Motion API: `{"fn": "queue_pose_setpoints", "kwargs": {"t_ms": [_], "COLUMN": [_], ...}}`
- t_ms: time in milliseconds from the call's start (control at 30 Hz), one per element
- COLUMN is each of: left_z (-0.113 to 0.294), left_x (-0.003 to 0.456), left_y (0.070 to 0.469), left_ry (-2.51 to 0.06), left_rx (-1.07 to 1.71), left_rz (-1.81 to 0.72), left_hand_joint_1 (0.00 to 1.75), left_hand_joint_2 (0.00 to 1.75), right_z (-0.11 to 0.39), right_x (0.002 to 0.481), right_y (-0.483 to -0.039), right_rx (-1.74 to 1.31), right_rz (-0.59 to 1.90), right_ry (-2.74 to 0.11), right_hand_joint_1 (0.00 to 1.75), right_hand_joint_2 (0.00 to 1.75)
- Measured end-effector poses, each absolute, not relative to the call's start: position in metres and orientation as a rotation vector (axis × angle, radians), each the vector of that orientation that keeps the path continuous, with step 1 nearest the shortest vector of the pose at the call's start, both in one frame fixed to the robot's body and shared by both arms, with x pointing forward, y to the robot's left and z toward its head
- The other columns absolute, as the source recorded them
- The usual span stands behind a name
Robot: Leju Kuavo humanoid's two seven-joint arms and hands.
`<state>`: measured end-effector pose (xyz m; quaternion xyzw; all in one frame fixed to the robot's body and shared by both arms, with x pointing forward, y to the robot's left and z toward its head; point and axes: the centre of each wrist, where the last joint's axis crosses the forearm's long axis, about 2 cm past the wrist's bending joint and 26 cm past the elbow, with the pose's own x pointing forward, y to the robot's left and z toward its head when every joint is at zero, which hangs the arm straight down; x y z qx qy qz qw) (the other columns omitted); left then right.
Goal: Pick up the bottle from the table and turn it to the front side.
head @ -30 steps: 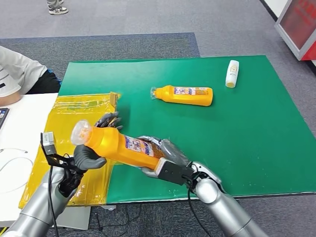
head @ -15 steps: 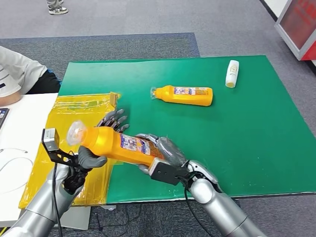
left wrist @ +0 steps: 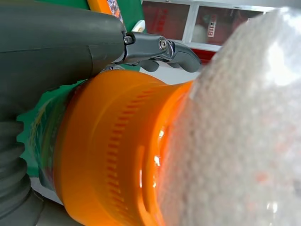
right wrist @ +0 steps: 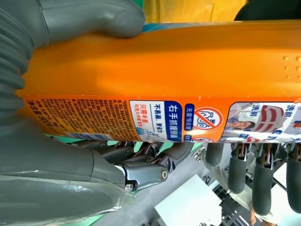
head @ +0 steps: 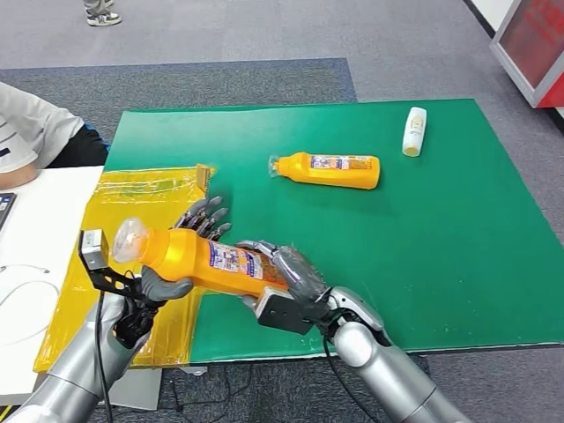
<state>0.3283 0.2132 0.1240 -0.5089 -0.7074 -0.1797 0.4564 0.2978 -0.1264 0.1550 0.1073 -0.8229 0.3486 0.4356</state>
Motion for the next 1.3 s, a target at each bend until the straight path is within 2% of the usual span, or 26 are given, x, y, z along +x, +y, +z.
{"fn": "queue_pose_setpoints", "kwargs": {"t_ms": [333, 367, 467, 500, 767, 1100, 1167, 1233, 1300], "left_z": [0.123, 0.123, 0.123, 0.123, 0.122, 0.120, 0.119, 0.119, 0.119], "left_x": [0.328, 0.328, 0.328, 0.328, 0.328, 0.325, 0.325, 0.325, 0.324], "left_y": [0.213, 0.213, 0.213, 0.213, 0.213, 0.213, 0.213, 0.213, 0.213], "left_ry": [-1.746, -1.747, -1.746, -1.747, -1.751, -1.754, -1.754, -1.753, -1.753], "left_rx": [-1.255, -1.256, -1.254, -1.253, -1.235, -1.239, -1.239, -1.237, -1.235], "left_rz": [-0.441, -0.441, -0.441, -0.441, -0.443, -0.434, -0.433, -0.435, -0.437], "left_hand_joint_1": [0.02, 0.29, 1.58, 1.75, 1.75, 1.75, 1.75, 1.75, 1.75], "left_hand_joint_2": [1.75, 1.75, 1.75, 1.75, 1.75, 1.75, 1.75, 1.75, 1.75], "right_z": [0.155, 0.155, 0.156, 0.156, 0.154, 0.152, 0.152, 0.152, 0.151], "right_x": [0.297, 0.296, 0.296, 0.296, 0.291, 0.287, 0.287, 0.287, 0.286], "right_y": [-0.125, -0.125, -0.124, -0.124, -0.122, -0.119, -0.119, -0.119, -0.119], "right_rx": [0.240, 0.232, 0.191, 0.174, 0.114, 0.124, 0.126, 0.133, 0.150], "right_rz": [0.878, 0.882, 0.895, 0.899, 0.914, 0.918, 0.916, 0.910, 0.898], "right_ry": [-2.059, -2.062, -2.076, -2.081, -2.096, -2.089, -2.088, -2.085, -2.077], "right_hand_joint_1": [1.64, 1.64, 1.63, 1.63, 1.64, 1.52, 1.29, 0.55, 0.00], "right_hand_joint_2": [1.75, 1.75, 1.75, 1.75, 1.75, 1.75, 1.75, 1.75, 1.75]}}
